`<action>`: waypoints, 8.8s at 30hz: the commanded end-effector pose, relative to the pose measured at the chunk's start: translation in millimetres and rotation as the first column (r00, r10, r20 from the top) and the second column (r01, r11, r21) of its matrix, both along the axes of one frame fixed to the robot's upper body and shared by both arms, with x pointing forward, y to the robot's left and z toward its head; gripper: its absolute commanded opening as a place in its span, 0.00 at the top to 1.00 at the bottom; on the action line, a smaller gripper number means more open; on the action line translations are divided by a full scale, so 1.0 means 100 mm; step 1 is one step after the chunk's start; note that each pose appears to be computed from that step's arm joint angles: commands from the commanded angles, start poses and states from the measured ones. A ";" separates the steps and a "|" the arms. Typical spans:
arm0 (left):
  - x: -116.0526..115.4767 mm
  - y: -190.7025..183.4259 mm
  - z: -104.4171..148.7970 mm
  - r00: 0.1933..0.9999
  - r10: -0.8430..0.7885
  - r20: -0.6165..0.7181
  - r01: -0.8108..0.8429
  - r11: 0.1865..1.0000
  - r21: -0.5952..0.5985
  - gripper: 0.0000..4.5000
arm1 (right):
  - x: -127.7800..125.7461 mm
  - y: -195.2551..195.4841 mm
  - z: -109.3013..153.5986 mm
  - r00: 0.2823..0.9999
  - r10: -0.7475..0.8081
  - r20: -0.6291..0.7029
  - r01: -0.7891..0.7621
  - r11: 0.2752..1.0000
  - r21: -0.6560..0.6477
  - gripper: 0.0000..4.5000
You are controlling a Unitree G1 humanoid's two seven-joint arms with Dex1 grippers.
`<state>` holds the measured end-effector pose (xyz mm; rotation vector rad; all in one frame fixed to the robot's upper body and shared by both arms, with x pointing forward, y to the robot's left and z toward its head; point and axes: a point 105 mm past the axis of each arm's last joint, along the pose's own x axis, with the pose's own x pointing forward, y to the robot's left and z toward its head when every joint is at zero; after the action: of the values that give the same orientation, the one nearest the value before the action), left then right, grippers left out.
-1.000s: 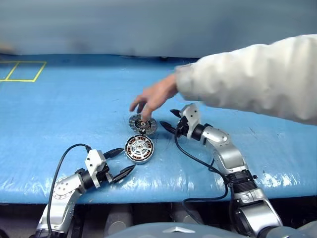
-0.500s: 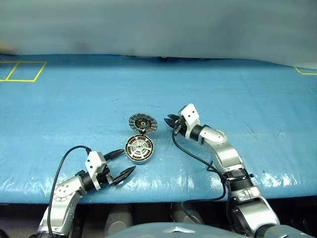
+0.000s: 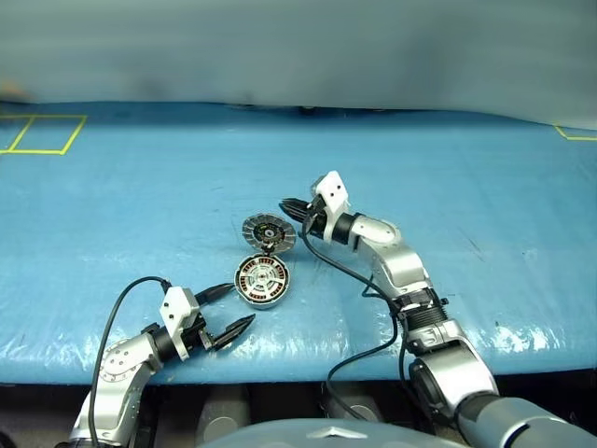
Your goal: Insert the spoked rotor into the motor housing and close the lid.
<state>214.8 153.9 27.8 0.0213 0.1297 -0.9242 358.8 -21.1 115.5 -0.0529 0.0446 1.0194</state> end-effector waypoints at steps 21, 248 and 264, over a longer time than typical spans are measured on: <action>0.01 0.01 0.04 1.000 -0.005 0.016 0.005 1.000 0.006 0.08 | -0.91 0.25 -0.32 0.889 0.458 0.004 -0.445 0.866 -0.229 0.92; 0.34 -0.04 0.63 0.978 0.099 -0.184 -0.195 0.746 -0.637 0.28 | -0.66 -0.28 0.26 0.705 0.457 -0.543 0.213 0.593 0.776 0.74; 0.31 -0.19 0.92 0.949 -0.148 -0.277 -0.163 0.521 -0.838 0.01 | -0.80 -0.12 0.27 0.679 0.483 -0.552 0.154 0.642 0.751 0.74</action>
<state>247.2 136.7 106.4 -1.0819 -0.0176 -0.8555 287.2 -39.3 119.7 1.1929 0.4188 1.0315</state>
